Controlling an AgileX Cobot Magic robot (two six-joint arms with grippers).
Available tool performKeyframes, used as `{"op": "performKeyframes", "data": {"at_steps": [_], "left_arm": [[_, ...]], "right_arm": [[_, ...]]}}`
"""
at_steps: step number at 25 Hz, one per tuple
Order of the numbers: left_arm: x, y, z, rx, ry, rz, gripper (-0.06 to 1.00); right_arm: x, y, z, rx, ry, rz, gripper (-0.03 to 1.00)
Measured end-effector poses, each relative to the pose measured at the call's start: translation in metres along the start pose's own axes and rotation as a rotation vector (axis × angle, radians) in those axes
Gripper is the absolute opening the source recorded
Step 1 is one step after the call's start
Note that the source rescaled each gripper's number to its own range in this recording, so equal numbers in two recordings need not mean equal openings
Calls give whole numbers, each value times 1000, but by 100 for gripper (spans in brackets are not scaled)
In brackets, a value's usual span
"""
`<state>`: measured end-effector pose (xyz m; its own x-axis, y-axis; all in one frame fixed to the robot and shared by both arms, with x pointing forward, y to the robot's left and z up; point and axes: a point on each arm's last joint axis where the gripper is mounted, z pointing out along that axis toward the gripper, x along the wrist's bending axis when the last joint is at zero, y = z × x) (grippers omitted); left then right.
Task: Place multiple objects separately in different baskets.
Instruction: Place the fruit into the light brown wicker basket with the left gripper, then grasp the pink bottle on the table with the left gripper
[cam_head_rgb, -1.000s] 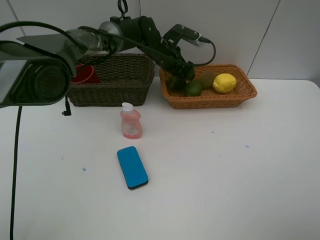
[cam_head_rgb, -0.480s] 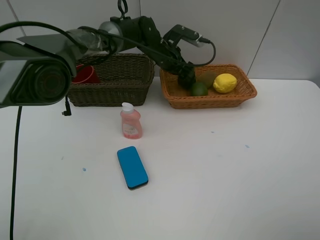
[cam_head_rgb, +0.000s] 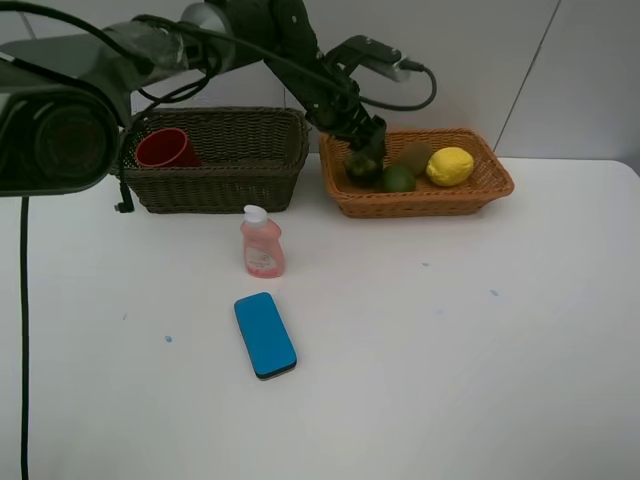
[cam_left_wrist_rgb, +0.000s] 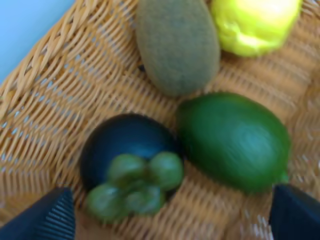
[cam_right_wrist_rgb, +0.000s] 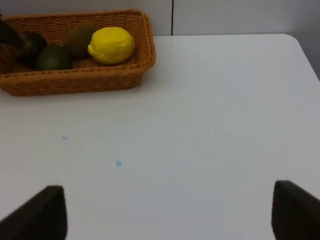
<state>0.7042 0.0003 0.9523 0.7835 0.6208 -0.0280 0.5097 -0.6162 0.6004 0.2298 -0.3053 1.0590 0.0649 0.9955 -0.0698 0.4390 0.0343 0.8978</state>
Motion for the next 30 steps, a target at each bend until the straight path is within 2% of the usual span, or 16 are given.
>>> {"op": "performKeyframes", "data": {"at_steps": [3, 7, 13, 19, 30], "left_arm": [[-2, -1, -20, 103, 6, 58, 100], [-4, -6, -46, 252, -4, 182, 100], [-8, 7, -77, 221, 3, 321, 100], [-16, 11, -96, 205, 5, 340, 100], [-43, -33, -135, 345, -69, 345, 100]], "right_arm": [[0, 0, 0, 0, 0, 0, 87], [0, 0, 0, 0, 0, 0, 87], [0, 0, 0, 0, 0, 0, 87], [0, 0, 0, 0, 0, 0, 87], [0, 0, 0, 0, 0, 0, 87]]}}
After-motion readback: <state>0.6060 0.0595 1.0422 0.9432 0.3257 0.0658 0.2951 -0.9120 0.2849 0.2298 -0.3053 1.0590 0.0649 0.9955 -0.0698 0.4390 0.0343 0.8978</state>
